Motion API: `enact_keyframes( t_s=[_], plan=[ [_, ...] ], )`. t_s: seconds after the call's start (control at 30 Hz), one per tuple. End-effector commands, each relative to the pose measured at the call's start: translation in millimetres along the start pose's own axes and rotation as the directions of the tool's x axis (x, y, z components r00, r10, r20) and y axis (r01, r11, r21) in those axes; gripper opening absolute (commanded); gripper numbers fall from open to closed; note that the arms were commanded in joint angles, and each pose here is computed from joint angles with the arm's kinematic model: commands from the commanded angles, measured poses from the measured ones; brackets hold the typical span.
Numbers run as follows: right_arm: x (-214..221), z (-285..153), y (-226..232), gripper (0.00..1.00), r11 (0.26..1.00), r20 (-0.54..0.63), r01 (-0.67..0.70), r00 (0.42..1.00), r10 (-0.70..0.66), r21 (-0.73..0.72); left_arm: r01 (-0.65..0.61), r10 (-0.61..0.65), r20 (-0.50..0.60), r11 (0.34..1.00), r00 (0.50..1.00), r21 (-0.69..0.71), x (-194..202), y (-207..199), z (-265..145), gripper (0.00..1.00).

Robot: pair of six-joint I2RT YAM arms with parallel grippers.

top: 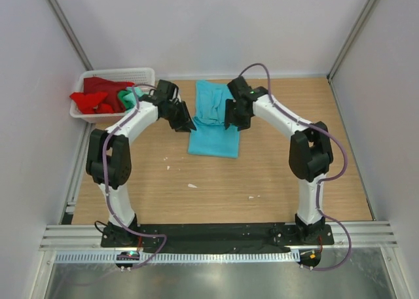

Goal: Fold and stack the t-shirts
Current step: Fold the tshirt

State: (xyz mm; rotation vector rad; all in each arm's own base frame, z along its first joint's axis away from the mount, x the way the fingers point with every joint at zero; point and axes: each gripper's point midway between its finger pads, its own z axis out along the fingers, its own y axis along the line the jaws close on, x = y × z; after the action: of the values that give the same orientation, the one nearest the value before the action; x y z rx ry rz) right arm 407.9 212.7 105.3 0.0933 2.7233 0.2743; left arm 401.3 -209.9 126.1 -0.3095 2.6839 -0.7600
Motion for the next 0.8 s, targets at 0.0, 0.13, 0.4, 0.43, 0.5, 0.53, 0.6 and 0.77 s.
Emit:
enact_keyframes(
  t_s=[0.0, 0.13, 0.4, 0.43, 0.5, 0.53, 0.6, 0.77],
  plan=[
    [-6.6, 7.9, 32.1, 0.56, 0.999, 0.129, -0.038, 0.991, 0.038, -0.003, -0.011, 0.021, -0.082, 0.993, 0.996, 0.121, 33.4, -16.0, 28.0, 0.29],
    [-6.3, 29.1, 48.5, 0.54, 1.000, 0.160, -0.008, 0.987, 0.003, 0.030, 0.008, 0.002, -0.103, 0.995, 0.995, 0.102, 41.6, -6.5, 40.8, 0.27],
    [-7.8, 69.7, 52.0, 0.52, 0.998, 0.151, 0.026, 0.988, -0.034, 0.058, 0.069, -0.059, -0.165, 0.996, 0.985, 0.057, 61.0, 12.2, 57.3, 0.25],
    [-11.9, 72.0, 51.5, 0.52, 0.997, 0.160, 0.029, 0.986, -0.039, 0.066, 0.075, -0.066, -0.172, 0.996, 0.983, 0.050, 63.2, 15.7, 59.4, 0.25],
    [-33.4, 66.7, 57.1, 0.52, 0.997, 0.217, 0.030, 0.975, -0.044, 0.069, 0.082, -0.075, -0.177, 0.996, 0.981, 0.029, 68.2, 23.1, 62.0, 0.24],
    [-38.2, 74.7, 54.1, 0.52, 0.996, 0.218, 0.028, 0.975, -0.045, 0.082, 0.081, -0.076, -0.176, 0.997, 0.982, 0.021, 69.6, 25.4, 62.0, 0.24],
    [-65.3, 69.1, 59.0, 0.53, 0.997, 0.268, 0.022, 0.963, -0.042, 0.078, 0.076, -0.072, -0.180, 0.997, 0.981, 0.013, 72.7, 28.8, 63.3, 0.24],
    [-113.1, 87.9, 42.6, 0.55, 0.995, 0.298, -0.018, 0.955, -0.011, 0.094, 0.071, -0.069, -0.179, 0.997, 0.981, 0.002, 72.5, 28.5, 58.1, 0.23]
  ],
)
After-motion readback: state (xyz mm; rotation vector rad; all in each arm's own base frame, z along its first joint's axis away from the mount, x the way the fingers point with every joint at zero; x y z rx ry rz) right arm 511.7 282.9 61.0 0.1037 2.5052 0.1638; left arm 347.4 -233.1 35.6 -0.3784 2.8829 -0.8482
